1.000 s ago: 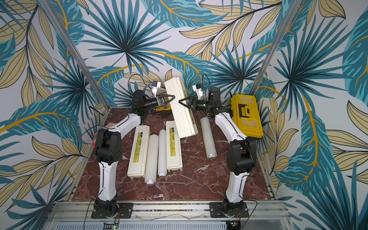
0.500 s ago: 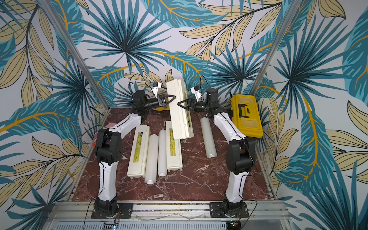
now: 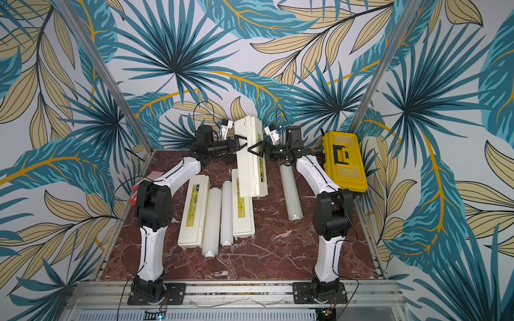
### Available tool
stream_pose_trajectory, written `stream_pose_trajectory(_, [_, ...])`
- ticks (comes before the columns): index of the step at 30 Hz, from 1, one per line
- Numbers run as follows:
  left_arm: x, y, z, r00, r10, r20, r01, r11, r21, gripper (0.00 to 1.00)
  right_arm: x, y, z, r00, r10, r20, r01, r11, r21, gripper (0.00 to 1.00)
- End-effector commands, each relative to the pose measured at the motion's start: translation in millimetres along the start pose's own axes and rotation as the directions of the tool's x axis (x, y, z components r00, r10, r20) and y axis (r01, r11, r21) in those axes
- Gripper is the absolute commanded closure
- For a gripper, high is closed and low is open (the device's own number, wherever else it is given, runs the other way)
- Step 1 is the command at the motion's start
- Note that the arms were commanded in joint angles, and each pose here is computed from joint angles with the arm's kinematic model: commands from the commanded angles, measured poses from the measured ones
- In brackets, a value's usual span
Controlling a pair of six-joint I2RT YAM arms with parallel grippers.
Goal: Put plastic wrap rolls into dispensers
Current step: Open the lid of the plastic wrap cutting box.
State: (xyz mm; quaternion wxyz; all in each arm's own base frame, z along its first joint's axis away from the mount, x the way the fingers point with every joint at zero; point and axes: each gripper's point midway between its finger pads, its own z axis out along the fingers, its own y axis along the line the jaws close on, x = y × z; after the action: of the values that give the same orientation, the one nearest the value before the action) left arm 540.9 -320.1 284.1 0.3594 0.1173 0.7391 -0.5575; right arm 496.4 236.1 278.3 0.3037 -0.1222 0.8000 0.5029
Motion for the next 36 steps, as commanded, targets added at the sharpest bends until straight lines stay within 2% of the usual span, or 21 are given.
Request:
stream_pose_trajectory(1, [37.8, 4.3, 20.3, 0.994, -0.025, -0.102, 0.018, 0.997, -0.070, 0.00, 9.0, 40.9, 16.6, 0.994, -0.093, -0.049, 0.087, 0.990, -0.113, 0.43])
stream_pose_trajectory(6, [51.7, 20.8, 21.3, 0.989, -0.072, -0.132, 0.054, 0.989, -0.136, 0.00, 14.4, 29.4, 22.3, 0.996, -0.057, -0.070, 0.051, 0.995, -0.084, 0.43])
stream_pose_trajectory(10, [61.3, 27.5, 21.8, 0.984, -0.065, -0.165, 0.034, 0.983, -0.182, 0.00, 17.6, 23.3, 27.4, 0.995, -0.036, -0.090, 0.029, 0.997, -0.070, 0.43])
stream_pose_trajectory(12, [66.0, 29.6, 22.9, 0.982, -0.071, -0.177, 0.038, 0.982, -0.186, 0.01, 19.1, 22.3, 30.6, 0.995, -0.035, -0.096, 0.028, 0.997, -0.069, 0.40])
stream_pose_trajectory(16, [71.6, 34.4, 24.0, 0.979, -0.086, -0.186, 0.046, 0.977, -0.210, 0.00, 22.7, 17.2, 36.7, 0.993, -0.027, -0.113, 0.021, 0.998, -0.054, 0.27])
stream_pose_trajectory(27, [76.5, 43.4, 24.8, 0.976, -0.120, -0.182, 0.075, 0.969, -0.235, 0.00, 36.4, 3.4, 50.1, 0.986, -0.020, -0.165, 0.023, 1.000, 0.013, 0.13])
stream_pose_trajectory(33, [77.5, 45.5, 26.7, 0.971, -0.159, -0.176, 0.114, 0.964, -0.240, 0.00, 45.1, -2.0, 55.6, 0.977, -0.062, -0.206, 0.079, 0.994, 0.075, 0.13])
stream_pose_trajectory(36, [75.6, 42.4, 28.5, 0.970, -0.161, -0.180, 0.119, 0.968, -0.223, 0.00, 49.4, -5.3, 57.3, 0.972, -0.073, -0.223, 0.095, 0.991, 0.091, 0.17])
